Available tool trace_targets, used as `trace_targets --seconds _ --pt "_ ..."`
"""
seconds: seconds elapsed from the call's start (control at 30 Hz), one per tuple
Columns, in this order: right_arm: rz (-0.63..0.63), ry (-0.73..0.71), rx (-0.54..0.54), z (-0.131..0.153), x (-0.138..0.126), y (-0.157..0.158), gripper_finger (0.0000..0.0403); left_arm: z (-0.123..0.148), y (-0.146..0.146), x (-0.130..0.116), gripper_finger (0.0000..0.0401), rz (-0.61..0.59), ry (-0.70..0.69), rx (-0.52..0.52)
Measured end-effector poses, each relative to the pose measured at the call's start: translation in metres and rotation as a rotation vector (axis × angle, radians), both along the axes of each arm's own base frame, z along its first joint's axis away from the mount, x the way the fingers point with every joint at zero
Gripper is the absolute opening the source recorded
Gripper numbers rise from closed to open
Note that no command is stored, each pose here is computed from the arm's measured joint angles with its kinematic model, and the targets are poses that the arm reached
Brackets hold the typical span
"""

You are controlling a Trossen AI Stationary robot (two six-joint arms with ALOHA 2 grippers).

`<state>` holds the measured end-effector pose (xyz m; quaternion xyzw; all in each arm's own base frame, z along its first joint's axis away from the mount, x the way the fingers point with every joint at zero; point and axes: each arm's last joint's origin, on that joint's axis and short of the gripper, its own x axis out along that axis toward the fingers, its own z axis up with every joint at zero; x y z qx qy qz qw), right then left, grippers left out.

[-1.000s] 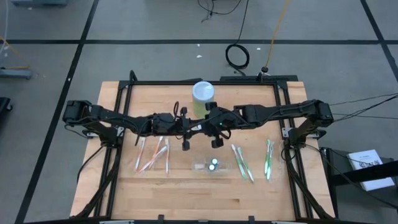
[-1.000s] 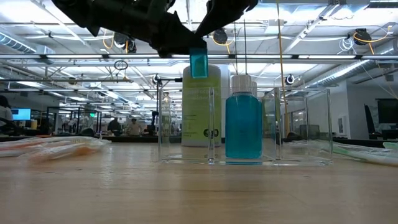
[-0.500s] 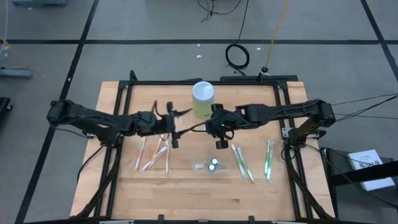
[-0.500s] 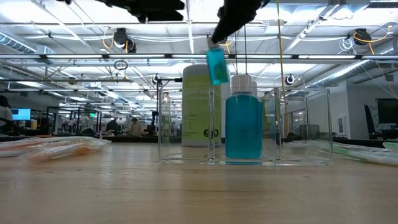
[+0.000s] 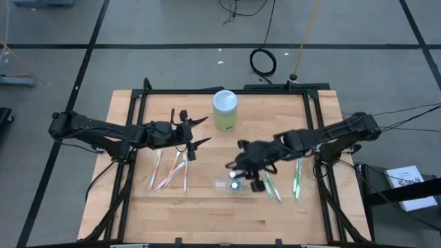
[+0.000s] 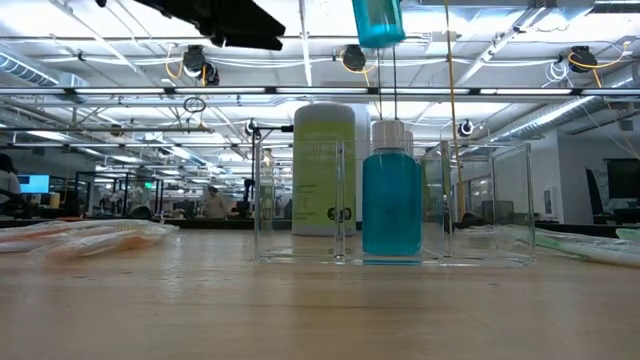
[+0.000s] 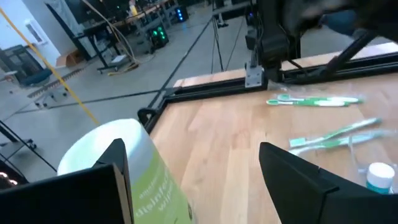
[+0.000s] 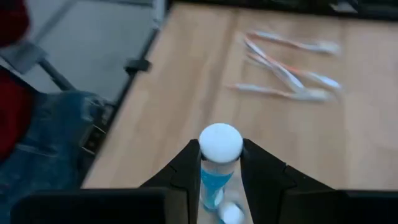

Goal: Pick & Place toothbrushing station
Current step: Put the mouthwash into the middle center of the transparent organizer

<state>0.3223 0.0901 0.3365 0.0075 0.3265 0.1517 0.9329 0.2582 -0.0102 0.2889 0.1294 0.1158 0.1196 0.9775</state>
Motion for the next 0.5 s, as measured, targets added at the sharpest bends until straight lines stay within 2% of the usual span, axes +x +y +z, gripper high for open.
trace_targets --seconds 0.3,0.5 --pt "0.003 -0.063 0.024 -0.052 0.002 0.008 0.0060 0.001 -0.001 0.000 0.0225 0.001 -0.010 -0.018" --pt "0.006 -0.094 0.017 -0.078 0.000 0.003 0.0007 0.001 -0.001 0.000 0.0225 0.003 -0.014 -0.034"
